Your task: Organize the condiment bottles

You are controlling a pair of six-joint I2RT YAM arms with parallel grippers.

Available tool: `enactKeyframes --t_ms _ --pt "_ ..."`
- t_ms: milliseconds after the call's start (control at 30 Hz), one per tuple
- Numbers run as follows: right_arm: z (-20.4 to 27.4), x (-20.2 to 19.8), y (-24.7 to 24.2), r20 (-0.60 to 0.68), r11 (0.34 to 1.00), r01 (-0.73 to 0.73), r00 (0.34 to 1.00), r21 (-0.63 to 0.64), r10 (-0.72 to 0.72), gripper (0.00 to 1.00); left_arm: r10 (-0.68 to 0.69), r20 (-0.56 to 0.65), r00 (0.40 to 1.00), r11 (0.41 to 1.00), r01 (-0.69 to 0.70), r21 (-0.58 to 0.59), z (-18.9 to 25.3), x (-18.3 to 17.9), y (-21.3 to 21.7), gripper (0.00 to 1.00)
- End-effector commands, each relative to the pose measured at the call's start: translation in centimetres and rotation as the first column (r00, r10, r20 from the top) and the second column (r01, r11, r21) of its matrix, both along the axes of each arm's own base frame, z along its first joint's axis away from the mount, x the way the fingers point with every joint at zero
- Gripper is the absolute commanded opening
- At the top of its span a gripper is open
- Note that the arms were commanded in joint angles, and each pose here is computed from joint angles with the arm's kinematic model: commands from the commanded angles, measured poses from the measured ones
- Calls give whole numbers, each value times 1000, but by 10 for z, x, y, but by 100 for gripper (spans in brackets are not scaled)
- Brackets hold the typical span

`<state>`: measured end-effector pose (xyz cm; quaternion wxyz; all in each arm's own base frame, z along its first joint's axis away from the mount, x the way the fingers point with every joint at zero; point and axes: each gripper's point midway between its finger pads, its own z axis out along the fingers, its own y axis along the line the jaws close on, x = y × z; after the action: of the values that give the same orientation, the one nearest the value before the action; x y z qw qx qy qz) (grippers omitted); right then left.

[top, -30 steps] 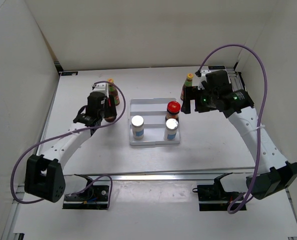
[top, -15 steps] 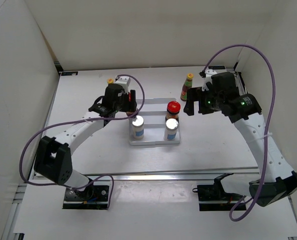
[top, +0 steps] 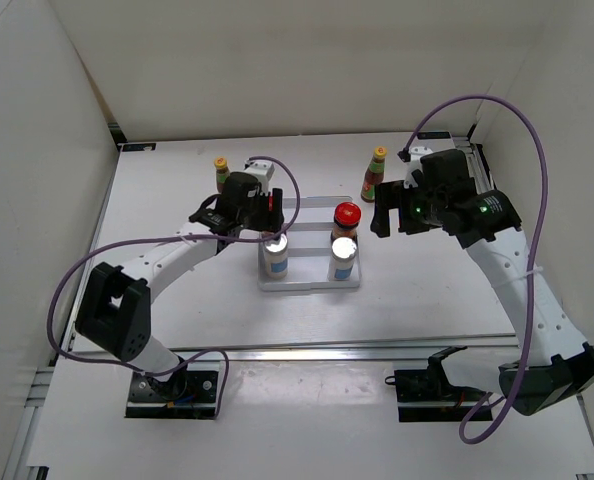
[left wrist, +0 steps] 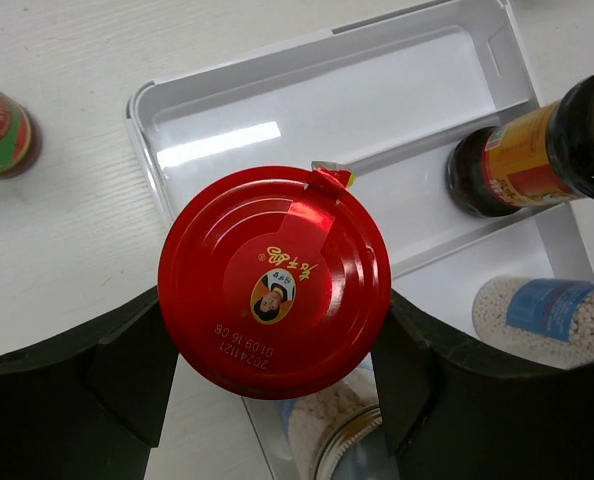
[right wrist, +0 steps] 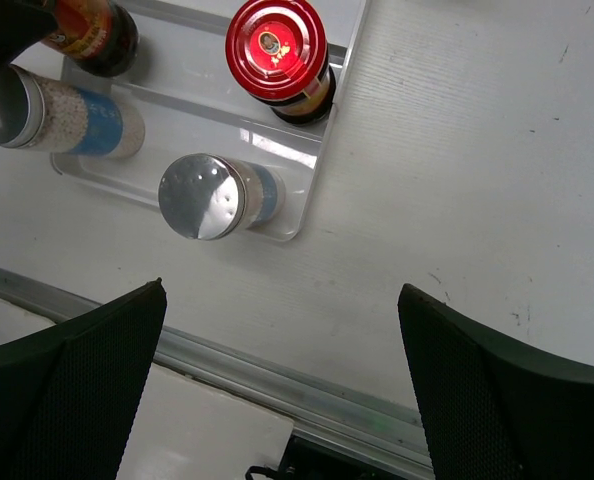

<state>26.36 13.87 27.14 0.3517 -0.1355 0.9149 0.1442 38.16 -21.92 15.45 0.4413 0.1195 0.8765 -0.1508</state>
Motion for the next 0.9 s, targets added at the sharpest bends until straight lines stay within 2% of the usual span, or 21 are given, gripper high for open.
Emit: enactKeyframes --t_ms 0,267,600,733,800,867 --pt "4 -1 -4 25 1000 -2 1000 -11 2 100 -35 119 992 995 46 -93 45 8 -24 11" --pt "7 1 -5 36 1000 5 999 -13 -4 100 -35 70 997 998 38 -43 15 12 -27 11" --pt "1 -3 -9 20 1000 11 1000 -27 -10 100 -2 55 998 1000 2 16 2 18 -18 12" --pt "1 -3 -9 20 1000 11 1000 -27 -10 100 5 57 998 1000 -6 21 4 19 -17 23" --pt "1 -3 -9 20 1000 11 1000 -27 -10 100 14 50 999 999 -15 32 4 18 -14 44" --pt "1 -3 -9 20 1000 11 1000 -27 -10 100 23 76 997 999 -25 22 19 22 -15 75"
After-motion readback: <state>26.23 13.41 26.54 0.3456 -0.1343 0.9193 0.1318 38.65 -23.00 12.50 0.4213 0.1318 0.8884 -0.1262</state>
